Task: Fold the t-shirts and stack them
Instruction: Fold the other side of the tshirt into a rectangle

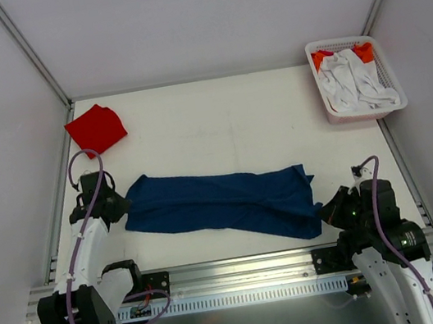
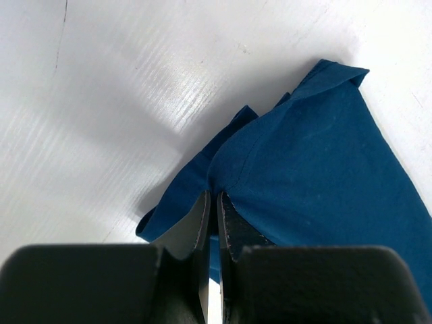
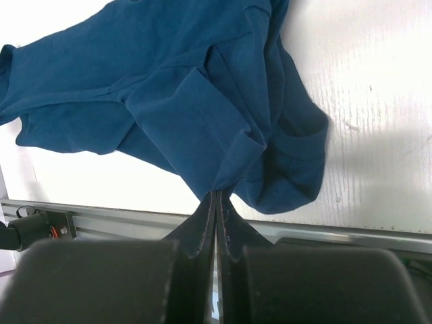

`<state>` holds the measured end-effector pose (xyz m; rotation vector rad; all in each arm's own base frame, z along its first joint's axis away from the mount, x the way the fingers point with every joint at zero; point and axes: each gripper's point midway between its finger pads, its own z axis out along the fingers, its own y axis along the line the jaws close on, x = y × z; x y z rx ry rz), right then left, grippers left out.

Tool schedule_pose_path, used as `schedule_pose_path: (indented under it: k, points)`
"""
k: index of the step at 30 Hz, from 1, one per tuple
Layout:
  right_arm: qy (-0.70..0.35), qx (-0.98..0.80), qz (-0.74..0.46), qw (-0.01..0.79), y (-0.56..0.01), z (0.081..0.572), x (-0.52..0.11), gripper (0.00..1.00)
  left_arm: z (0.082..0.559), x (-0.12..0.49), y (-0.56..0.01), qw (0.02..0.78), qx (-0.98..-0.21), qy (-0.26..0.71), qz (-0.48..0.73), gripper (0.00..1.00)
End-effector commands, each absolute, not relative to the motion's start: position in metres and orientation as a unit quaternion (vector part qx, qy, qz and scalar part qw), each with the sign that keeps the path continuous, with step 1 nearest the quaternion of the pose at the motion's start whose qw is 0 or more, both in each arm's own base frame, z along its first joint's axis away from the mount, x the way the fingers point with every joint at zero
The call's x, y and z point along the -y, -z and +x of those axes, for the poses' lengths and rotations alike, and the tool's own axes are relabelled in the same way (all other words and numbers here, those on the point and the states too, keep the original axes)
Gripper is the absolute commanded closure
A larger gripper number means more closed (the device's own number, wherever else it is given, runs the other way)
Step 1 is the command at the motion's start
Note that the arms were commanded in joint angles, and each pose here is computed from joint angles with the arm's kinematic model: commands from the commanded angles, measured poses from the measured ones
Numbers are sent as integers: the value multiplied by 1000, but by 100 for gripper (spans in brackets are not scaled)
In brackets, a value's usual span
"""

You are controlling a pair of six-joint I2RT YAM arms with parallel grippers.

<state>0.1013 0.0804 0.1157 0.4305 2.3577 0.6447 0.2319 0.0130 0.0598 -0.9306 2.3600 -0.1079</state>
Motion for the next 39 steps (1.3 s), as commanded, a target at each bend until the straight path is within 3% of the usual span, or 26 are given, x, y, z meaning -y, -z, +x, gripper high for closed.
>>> schedule_pose_path:
  k: [1,5,8,9,11,12,15,32,34,39]
  points:
    - [-242,-905,177,301,-107,89,-79,100,229,-19,-57,290,-885,31,-363,100]
    - [-243,-908,176,293,-103,86,-80,98,230,-20,-56,289,-885,29,-364,100]
    - [-241,-908,175,296,-103,85,-79,78,229,-21,-55,287,-885,26,-366,75]
    - [-241,-907,174,298,-104,85,-79,68,229,-21,-55,287,-885,26,-366,59]
    - [-233,-908,174,300,-105,86,-76,60,229,-21,-55,288,-885,24,-365,46]
    - [-230,-909,174,300,-105,85,-75,54,229,-23,-55,289,-884,22,-367,34]
    - [-224,-910,174,302,-105,86,-73,53,230,-24,-58,294,-882,21,-367,25]
    - [-286,-886,181,316,-119,153,-102,61,269,-2,-81,303,-888,93,-334,26]
    - [-285,-884,181,323,-120,162,-103,58,274,0,-84,308,-889,97,-325,26]
    - [-274,-891,181,314,-107,182,-105,38,282,6,-84,303,-894,109,-310,27]
